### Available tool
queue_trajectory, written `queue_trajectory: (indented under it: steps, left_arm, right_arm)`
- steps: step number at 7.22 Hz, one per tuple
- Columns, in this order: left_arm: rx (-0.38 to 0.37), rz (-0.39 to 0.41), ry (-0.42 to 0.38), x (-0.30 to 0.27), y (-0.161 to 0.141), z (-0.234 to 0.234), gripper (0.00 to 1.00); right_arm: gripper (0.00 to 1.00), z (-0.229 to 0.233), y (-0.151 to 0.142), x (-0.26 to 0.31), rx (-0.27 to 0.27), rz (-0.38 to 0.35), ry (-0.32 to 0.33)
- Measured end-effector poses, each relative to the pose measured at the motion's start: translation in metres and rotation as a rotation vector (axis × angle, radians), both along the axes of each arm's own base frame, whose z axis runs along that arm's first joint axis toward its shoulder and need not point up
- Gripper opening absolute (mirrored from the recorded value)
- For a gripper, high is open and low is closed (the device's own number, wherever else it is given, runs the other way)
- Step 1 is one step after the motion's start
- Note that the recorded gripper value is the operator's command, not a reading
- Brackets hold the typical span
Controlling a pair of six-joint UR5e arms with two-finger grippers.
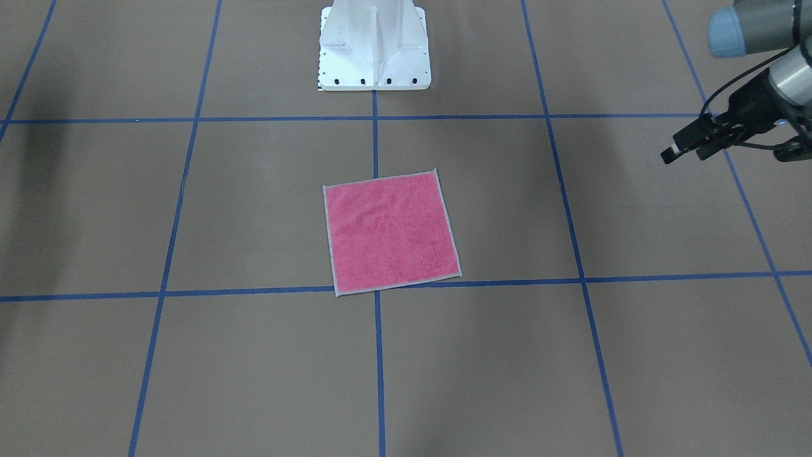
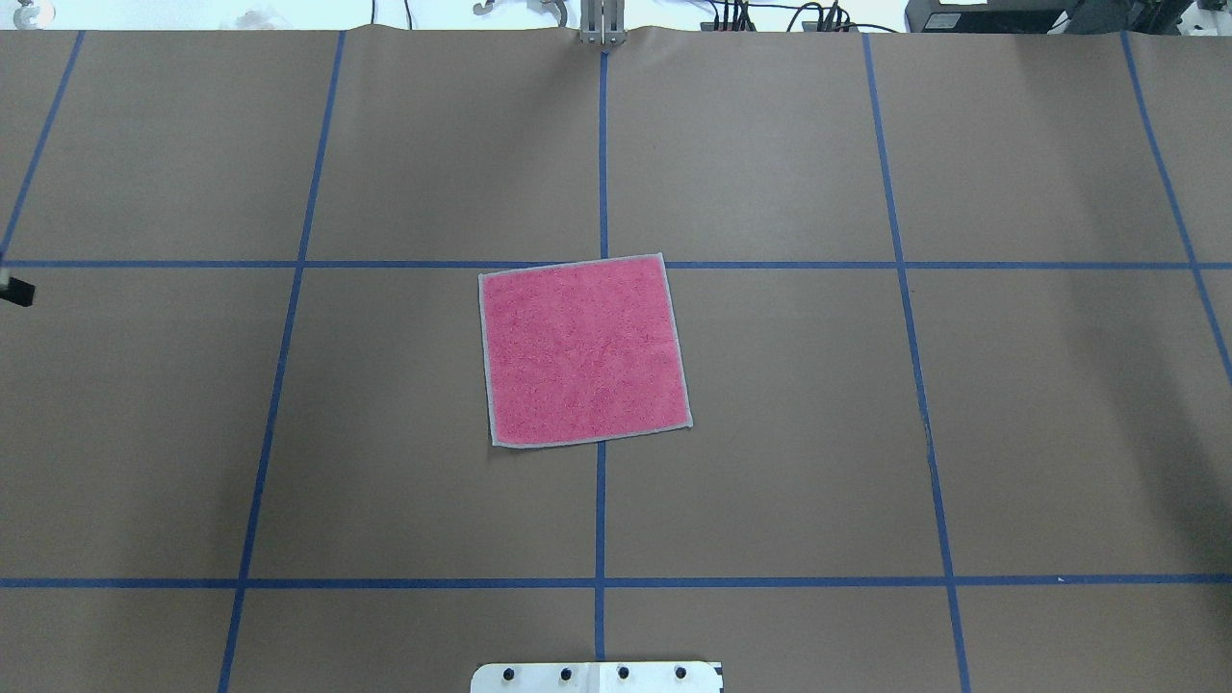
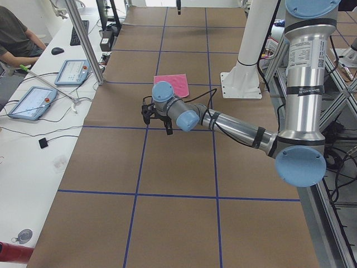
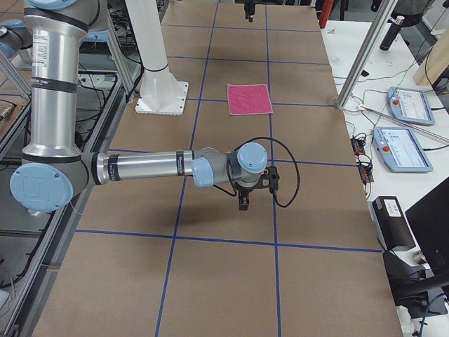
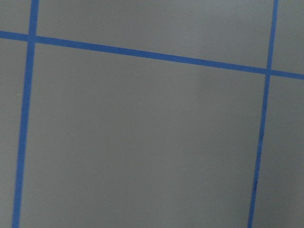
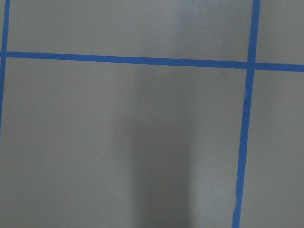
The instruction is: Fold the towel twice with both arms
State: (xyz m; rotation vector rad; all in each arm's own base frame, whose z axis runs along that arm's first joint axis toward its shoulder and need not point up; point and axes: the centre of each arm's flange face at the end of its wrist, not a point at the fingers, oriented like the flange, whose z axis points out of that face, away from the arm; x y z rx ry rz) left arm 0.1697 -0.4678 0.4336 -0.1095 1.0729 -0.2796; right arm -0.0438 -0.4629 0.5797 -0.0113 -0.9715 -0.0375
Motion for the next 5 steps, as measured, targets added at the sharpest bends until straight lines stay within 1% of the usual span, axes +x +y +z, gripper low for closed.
queue_trajectory:
  steps: [1, 3, 4, 5]
  left_arm:
    - [-0.039, -0.044, 0.005, 0.036, -0.002, -0.03, 1.0]
    - [-0.09, -0.098, 0.027, 0.099, 0.005, -0.08, 1.0]
    - [-0.109, -0.136, 0.023, 0.129, 0.016, -0.095, 1.0]
    - [-0.133, -0.173, 0.03, 0.162, 0.033, -0.113, 1.0]
  right_arm:
    - [1.0, -0.019, -0.01, -0.021, -0.031, 0.039, -0.016]
    - [1.0, -0.07, -0.025, -0.088, -0.104, 0.092, -0.065]
    - [1.0, -0.097, -0.03, -0.124, -0.135, 0.113, -0.082]
    - [1.0, -0.12, -0.028, -0.162, -0.153, 0.135, -0.083]
